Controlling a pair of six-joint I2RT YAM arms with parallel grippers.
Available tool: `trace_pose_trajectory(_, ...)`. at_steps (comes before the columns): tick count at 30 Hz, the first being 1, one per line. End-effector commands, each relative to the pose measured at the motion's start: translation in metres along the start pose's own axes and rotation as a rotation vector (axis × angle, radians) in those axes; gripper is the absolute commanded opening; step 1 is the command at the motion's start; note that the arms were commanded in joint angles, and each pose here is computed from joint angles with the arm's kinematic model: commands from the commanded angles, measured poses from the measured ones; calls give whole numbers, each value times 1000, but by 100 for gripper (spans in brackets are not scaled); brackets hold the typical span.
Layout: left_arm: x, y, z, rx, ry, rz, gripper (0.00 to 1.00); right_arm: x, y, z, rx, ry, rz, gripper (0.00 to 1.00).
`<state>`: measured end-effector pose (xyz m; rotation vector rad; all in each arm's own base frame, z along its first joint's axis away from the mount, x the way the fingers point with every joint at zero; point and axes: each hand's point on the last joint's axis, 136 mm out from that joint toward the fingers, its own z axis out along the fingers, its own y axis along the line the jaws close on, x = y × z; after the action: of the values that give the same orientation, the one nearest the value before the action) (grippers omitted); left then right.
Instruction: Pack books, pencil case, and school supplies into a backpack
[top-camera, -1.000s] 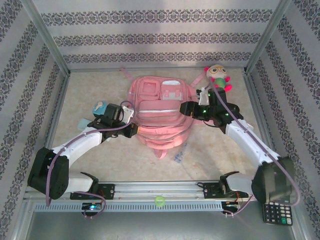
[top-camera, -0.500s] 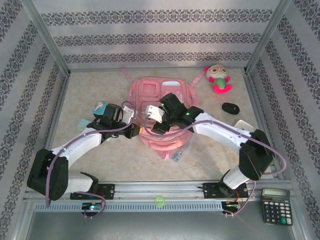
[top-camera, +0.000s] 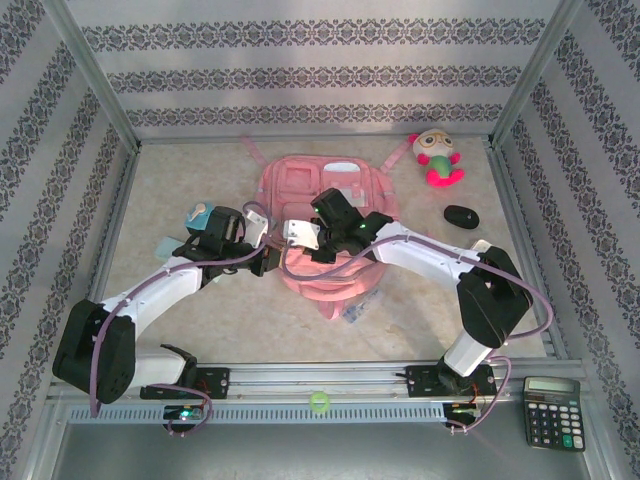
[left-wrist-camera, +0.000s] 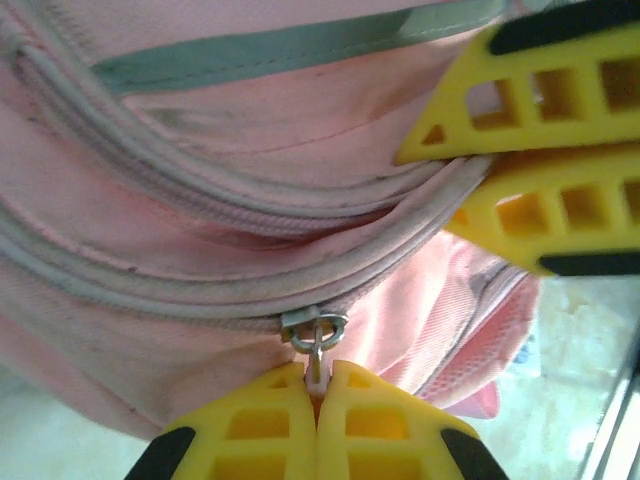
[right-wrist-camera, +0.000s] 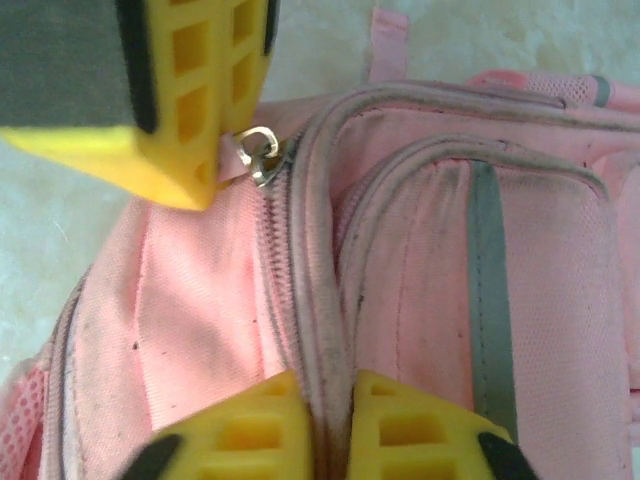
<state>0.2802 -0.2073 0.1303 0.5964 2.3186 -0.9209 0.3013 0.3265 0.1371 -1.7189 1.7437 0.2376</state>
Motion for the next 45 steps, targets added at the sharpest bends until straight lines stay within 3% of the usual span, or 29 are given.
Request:
trace_pose_trajectory(1, -10, 21, -11, -144, 6, 67, 0, -18, -11, -28, 18, -97, -86, 0)
trace_pose_trajectory(6, -19, 49, -15, -249, 30, 60, 0, -21, 9, -59, -59, -202, -207, 0)
trace_pose_trajectory(14, -53, 95, -17, -335, -10, 60, 0, -22, 30, -87, -159, -271, -296, 0)
trace_pose_trajectory(22, -71, 149, -5, -456, 23, 27, 0, -31, 9, -93, -78, -309, -239, 0)
trace_pose_trajectory(25, -82, 149, -7, -454, -13, 39, 3, -32, 0, -88, -53, -295, -201, 0)
trace_pose_trajectory(30, -95, 123, -24, -400, -81, 69, 31, -36, -27, -71, 7, -260, -108, 0)
trace_pose_trajectory(35, -98, 85, -56, -356, -178, 102, 48, -46, -38, -47, 6, -286, -80, 0)
trace_pose_trajectory(41, -87, 66, -83, -383, -216, 127, 55, -59, -42, -16, -40, -298, -83, 0)
trace_pose_trajectory(45, -79, 68, -90, -418, -194, 65, 56, -63, -34, -3, -73, -292, -99, 0)
